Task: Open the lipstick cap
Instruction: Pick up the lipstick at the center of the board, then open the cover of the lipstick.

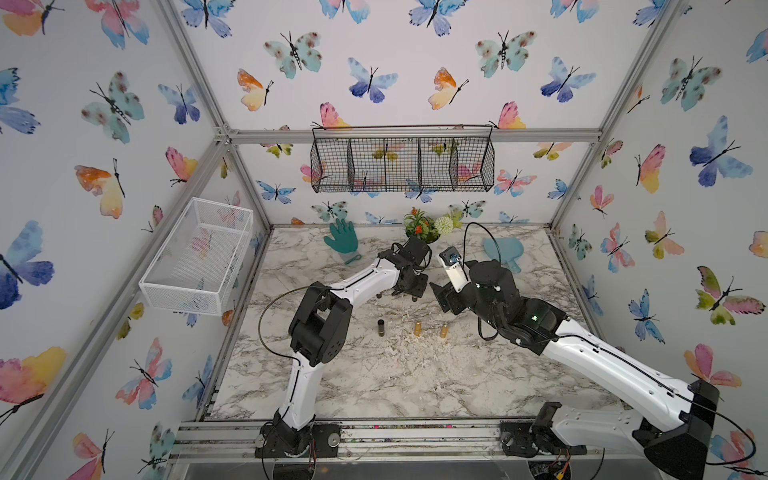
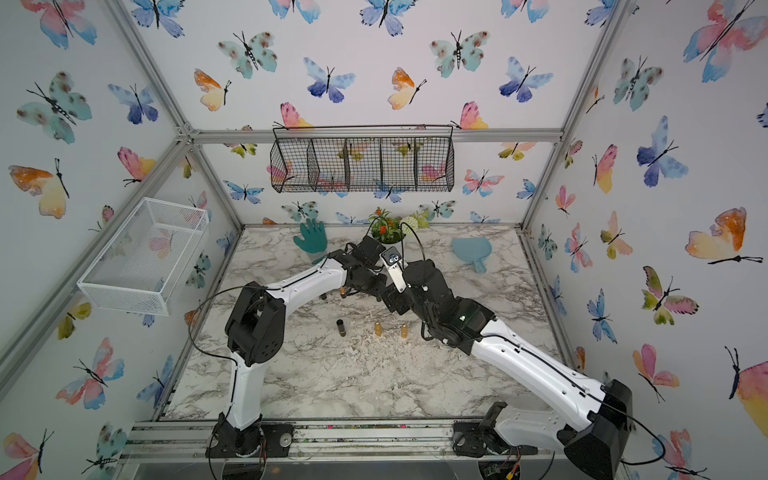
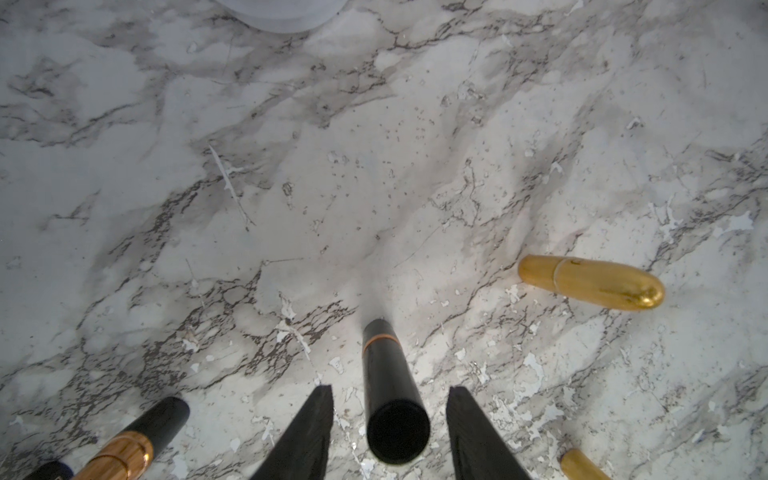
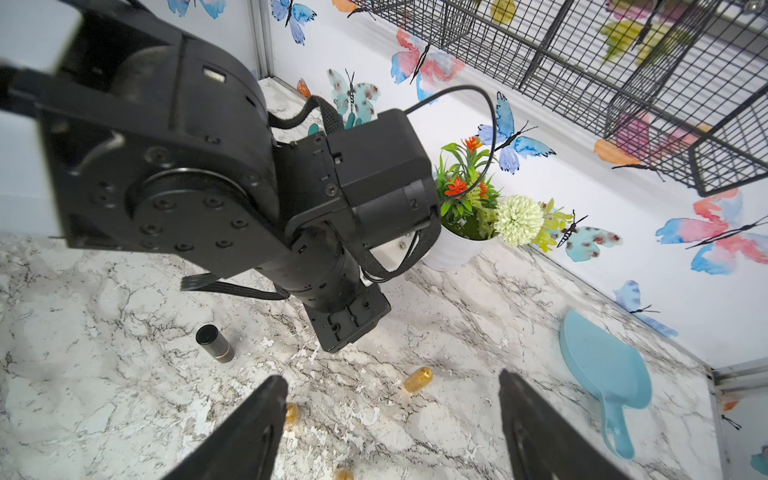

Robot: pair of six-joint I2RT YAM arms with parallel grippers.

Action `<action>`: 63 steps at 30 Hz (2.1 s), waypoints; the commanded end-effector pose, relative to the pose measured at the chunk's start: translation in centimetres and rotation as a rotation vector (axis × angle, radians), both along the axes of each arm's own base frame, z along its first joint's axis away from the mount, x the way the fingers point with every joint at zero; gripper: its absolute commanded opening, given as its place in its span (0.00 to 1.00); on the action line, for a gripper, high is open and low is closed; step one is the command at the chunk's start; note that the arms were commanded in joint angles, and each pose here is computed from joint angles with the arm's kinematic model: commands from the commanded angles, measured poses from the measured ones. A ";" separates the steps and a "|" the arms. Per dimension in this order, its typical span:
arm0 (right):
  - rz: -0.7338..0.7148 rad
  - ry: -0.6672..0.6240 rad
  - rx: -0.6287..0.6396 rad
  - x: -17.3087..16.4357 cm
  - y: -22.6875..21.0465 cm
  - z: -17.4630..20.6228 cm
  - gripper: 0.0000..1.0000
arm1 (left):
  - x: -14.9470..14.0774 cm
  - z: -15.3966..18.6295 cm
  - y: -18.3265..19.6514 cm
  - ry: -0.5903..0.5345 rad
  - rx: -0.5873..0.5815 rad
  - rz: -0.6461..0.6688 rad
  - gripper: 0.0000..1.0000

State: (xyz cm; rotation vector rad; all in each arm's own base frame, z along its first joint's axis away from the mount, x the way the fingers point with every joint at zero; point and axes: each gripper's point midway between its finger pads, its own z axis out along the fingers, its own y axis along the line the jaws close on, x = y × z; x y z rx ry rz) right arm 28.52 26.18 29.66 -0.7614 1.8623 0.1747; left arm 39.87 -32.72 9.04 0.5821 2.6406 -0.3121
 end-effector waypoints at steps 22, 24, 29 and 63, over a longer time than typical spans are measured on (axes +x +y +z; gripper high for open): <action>0.010 0.001 -0.012 0.3 0.8 -0.6 0.82 | 0.4 -0.8 -0.5 0.001 0.024 -0.034 0.38; 0.009 0.001 -0.012 0.3 0.8 -0.7 0.82 | 0.5 -1.0 -0.5 0.002 0.031 -0.032 0.36; 0.008 -0.001 -0.011 0.3 0.8 -0.6 0.81 | 0.7 -1.3 -0.5 0.000 0.038 -0.032 0.31; 0.180 -0.027 -0.018 0.9 5.2 -1.0 0.69 | -6.8 22.2 6.3 0.055 -0.675 -0.108 0.12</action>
